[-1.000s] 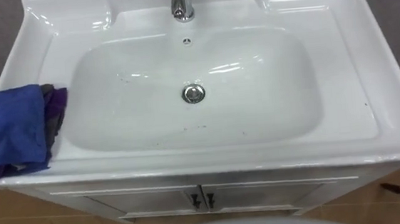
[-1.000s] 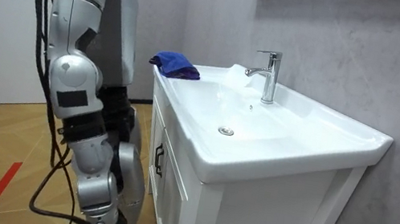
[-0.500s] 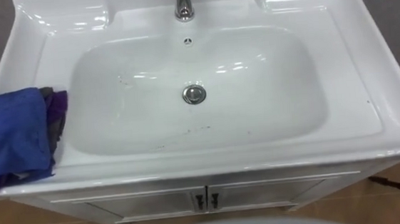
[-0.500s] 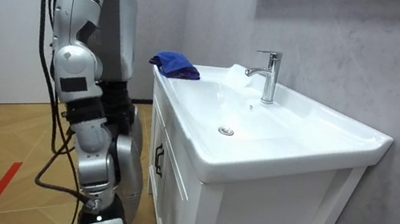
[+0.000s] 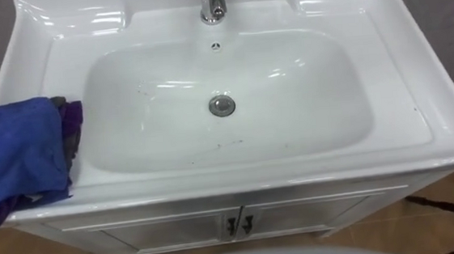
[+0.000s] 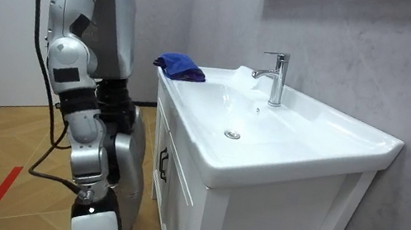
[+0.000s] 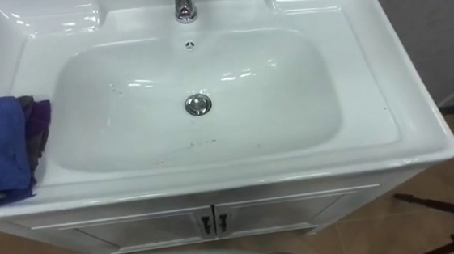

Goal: Wipe basin

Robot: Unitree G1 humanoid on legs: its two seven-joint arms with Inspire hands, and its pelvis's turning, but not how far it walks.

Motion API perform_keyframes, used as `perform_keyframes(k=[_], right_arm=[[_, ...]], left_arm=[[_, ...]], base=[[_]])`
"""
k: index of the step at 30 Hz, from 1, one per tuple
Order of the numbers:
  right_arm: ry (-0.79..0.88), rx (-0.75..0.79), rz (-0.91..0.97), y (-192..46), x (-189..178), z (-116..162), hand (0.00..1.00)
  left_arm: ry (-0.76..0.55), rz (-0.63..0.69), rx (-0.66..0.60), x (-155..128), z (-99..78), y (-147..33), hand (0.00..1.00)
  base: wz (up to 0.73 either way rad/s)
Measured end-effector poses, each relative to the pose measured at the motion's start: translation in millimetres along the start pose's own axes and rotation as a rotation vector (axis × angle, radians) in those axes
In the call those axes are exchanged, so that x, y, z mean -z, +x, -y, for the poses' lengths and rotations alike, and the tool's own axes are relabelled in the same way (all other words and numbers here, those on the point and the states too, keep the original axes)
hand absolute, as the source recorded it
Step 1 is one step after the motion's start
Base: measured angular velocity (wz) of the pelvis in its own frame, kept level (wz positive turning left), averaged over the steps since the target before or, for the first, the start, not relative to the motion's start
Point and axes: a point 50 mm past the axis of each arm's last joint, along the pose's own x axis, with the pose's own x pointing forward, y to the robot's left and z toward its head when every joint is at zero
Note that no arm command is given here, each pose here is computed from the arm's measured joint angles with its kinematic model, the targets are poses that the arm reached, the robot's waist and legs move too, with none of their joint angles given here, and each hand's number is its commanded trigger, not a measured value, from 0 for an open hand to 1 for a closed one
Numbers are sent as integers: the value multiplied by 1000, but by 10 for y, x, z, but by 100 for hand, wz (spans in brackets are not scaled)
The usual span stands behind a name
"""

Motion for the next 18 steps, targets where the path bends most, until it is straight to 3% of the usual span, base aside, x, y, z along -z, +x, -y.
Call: perform_keyframes(k=[18], right_arm=[[5,-51,-132,26,266,-174,0]], left_arm=[[120,-49,48,-32,71,23,0]], base=[[-5]])
